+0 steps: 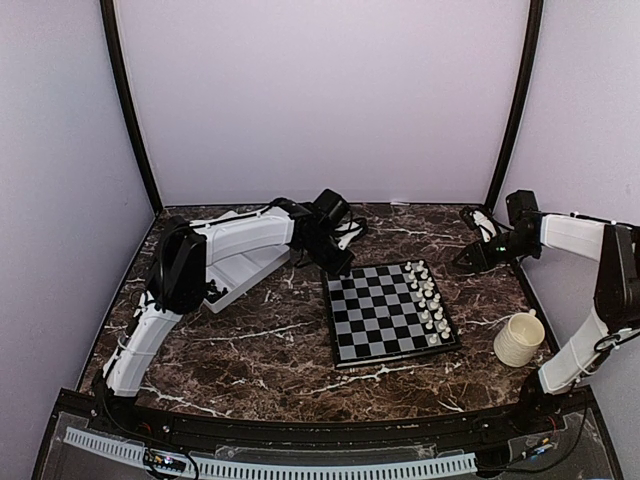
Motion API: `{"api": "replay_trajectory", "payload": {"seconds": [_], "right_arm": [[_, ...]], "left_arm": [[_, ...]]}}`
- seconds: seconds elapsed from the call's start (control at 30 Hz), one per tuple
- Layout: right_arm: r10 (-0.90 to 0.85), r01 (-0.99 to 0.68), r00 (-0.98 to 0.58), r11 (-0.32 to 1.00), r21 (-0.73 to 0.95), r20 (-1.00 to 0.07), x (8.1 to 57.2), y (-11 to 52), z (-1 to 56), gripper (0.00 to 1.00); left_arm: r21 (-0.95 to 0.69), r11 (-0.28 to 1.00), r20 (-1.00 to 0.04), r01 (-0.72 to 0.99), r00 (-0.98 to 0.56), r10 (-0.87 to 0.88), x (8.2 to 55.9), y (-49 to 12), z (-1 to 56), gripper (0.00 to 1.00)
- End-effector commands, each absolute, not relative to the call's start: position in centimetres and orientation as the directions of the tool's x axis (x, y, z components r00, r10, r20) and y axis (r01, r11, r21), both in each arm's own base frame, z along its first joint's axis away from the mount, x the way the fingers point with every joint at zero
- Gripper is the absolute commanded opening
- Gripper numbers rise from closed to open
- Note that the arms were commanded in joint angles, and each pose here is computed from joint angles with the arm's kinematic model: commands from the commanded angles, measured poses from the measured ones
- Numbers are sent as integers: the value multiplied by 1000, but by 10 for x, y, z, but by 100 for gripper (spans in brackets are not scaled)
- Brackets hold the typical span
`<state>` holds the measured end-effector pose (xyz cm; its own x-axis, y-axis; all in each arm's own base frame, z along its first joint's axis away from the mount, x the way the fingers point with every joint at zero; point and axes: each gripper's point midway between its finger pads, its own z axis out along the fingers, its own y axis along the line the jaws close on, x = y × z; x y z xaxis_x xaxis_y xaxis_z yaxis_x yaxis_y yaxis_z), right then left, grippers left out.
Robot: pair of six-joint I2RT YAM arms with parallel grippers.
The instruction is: Set up the chess pieces on the board
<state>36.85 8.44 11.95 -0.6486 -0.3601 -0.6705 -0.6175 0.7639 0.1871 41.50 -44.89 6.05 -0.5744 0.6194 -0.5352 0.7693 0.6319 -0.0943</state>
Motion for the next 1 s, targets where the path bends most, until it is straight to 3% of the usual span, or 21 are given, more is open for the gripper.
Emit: {"api": "replay_trajectory", "payload": {"seconds": [0.0,0.7,0.97], "right_arm": [[-375,-631,-640,755,179,-671,370,88,117,56],[-380,-635,-640,752,180,-668,368,89,117,56],[-381,-635,-641,750,183,-666,368,89,116,56]], "left_arm": [[-101,628,-539,772,-573,618,413,-452,71,4],[-89,653,-540,752,-587,603,418,-451,65,14],[-91,651,-543,753,-586,602,419,-452,64,26]]}}
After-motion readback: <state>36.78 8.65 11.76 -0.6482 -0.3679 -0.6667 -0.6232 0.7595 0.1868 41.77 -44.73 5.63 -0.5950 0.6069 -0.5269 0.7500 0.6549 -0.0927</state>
